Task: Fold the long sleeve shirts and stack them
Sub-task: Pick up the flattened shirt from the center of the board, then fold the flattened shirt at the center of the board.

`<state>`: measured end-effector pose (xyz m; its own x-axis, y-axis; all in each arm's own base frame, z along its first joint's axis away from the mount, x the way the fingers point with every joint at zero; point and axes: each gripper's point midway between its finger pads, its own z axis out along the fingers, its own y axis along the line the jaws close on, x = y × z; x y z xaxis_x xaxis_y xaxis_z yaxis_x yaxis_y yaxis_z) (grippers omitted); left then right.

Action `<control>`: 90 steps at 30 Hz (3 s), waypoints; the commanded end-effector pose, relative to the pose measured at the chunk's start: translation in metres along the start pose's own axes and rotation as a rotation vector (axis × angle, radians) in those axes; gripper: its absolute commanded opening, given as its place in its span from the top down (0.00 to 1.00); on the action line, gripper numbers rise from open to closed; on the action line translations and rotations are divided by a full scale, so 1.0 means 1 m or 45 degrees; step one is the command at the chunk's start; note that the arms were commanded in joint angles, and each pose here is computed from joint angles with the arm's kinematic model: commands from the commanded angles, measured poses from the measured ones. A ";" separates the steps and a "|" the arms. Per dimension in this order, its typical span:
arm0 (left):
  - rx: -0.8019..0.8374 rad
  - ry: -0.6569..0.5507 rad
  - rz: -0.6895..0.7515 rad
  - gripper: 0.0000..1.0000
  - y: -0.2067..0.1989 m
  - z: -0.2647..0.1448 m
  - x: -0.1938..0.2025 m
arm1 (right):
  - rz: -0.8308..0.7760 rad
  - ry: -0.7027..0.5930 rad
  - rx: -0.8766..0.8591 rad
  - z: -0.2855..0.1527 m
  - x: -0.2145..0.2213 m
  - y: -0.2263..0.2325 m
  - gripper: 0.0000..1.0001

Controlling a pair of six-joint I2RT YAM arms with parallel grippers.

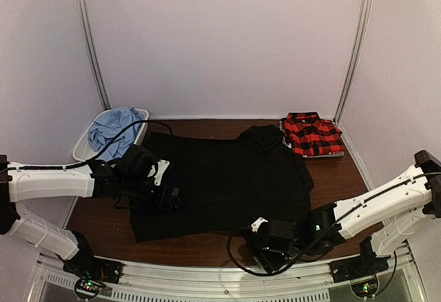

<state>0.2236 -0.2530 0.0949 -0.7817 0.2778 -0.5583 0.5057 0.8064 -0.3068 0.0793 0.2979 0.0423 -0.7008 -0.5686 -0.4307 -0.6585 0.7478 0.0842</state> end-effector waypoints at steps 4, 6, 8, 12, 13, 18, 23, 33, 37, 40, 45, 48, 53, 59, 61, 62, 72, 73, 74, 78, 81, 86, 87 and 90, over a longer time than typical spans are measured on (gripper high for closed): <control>0.024 -0.003 0.026 0.02 -0.002 -0.005 0.001 | -0.028 0.025 0.106 0.012 0.008 -0.004 0.36; 0.027 -0.007 0.039 0.02 -0.002 -0.006 0.002 | -0.034 0.033 0.136 0.010 0.008 -0.008 0.53; 0.029 -0.011 0.055 0.02 -0.001 -0.006 0.004 | -0.030 0.038 0.171 0.005 0.009 -0.013 0.68; 0.048 -0.026 0.085 0.03 -0.003 -0.006 0.007 | -0.001 0.038 0.211 -0.013 0.010 -0.025 0.91; 0.054 -0.047 0.104 0.03 -0.008 -0.008 0.005 | 0.012 0.029 0.207 -0.019 0.009 -0.027 0.96; 0.084 -0.088 0.193 0.03 -0.028 -0.016 0.008 | 0.066 -0.043 0.174 -0.050 0.000 -0.033 1.00; 0.043 0.034 0.295 0.06 -0.037 -0.004 0.032 | 0.144 -0.142 0.148 -0.081 -0.023 -0.050 1.00; -0.096 0.281 0.540 0.07 -0.043 0.024 0.077 | 0.346 -0.242 0.140 -0.104 -0.059 -0.106 1.00; -0.248 0.312 0.569 0.13 -0.029 0.029 0.072 | 0.340 -0.199 0.175 -0.096 -0.062 -0.120 1.00; -0.311 0.330 0.570 0.22 -0.024 0.030 0.069 | 0.330 -0.165 0.184 -0.088 -0.066 -0.124 1.00; -0.460 0.379 0.563 0.38 -0.010 0.028 0.069 | 0.319 -0.132 0.194 -0.081 -0.071 -0.131 1.00; -0.473 0.381 0.570 0.49 -0.012 0.025 0.067 | 0.321 -0.127 0.194 -0.079 -0.074 -0.135 1.00; -0.400 0.407 0.572 0.65 -0.022 0.027 0.072 | 0.329 -0.132 0.202 -0.080 -0.077 -0.141 1.00; -0.216 0.471 0.556 0.62 -0.042 0.032 0.089 | 0.334 -0.138 0.206 -0.084 -0.078 -0.144 1.00; -0.196 0.486 0.560 0.59 -0.045 0.033 0.092 | 0.334 -0.135 0.207 -0.083 -0.077 -0.144 1.00; -0.195 0.490 0.560 0.57 -0.045 0.033 0.093 | 0.335 -0.135 0.207 -0.083 -0.076 -0.145 1.00; -0.263 0.568 0.573 0.66 -0.035 0.041 0.104 | 0.344 -0.141 0.193 -0.083 -0.075 -0.143 1.00; -0.265 0.572 0.575 0.69 -0.035 0.042 0.105 | 0.344 -0.140 0.194 -0.083 -0.074 -0.144 1.00; -0.264 0.576 0.575 0.73 -0.035 0.042 0.106 | 0.345 -0.138 0.194 -0.082 -0.074 -0.144 1.00; -0.279 0.567 0.577 0.99 -0.035 0.038 0.100 | 0.346 -0.132 0.193 -0.083 -0.071 -0.144 1.00; -0.295 0.532 0.581 1.00 -0.039 0.029 0.087 | 0.344 -0.130 0.181 -0.086 -0.069 -0.143 1.00; -0.498 0.526 0.639 1.00 -0.020 0.003 0.065 | 0.332 -0.123 0.092 -0.093 -0.065 -0.131 1.00; -0.540 0.523 0.649 1.00 -0.015 -0.003 0.061 | 0.329 -0.118 0.082 -0.095 -0.064 -0.130 1.00; -0.578 0.519 0.615 1.00 -0.005 -0.016 0.052 | 0.320 -0.102 0.078 -0.101 -0.063 -0.128 1.00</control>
<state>0.1623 -0.2620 0.0543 -0.6105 0.7631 -0.2120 0.7368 0.6454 0.2013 0.1882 0.2064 0.1427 -0.8096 -0.3211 -0.4913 -0.4330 0.8919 0.1306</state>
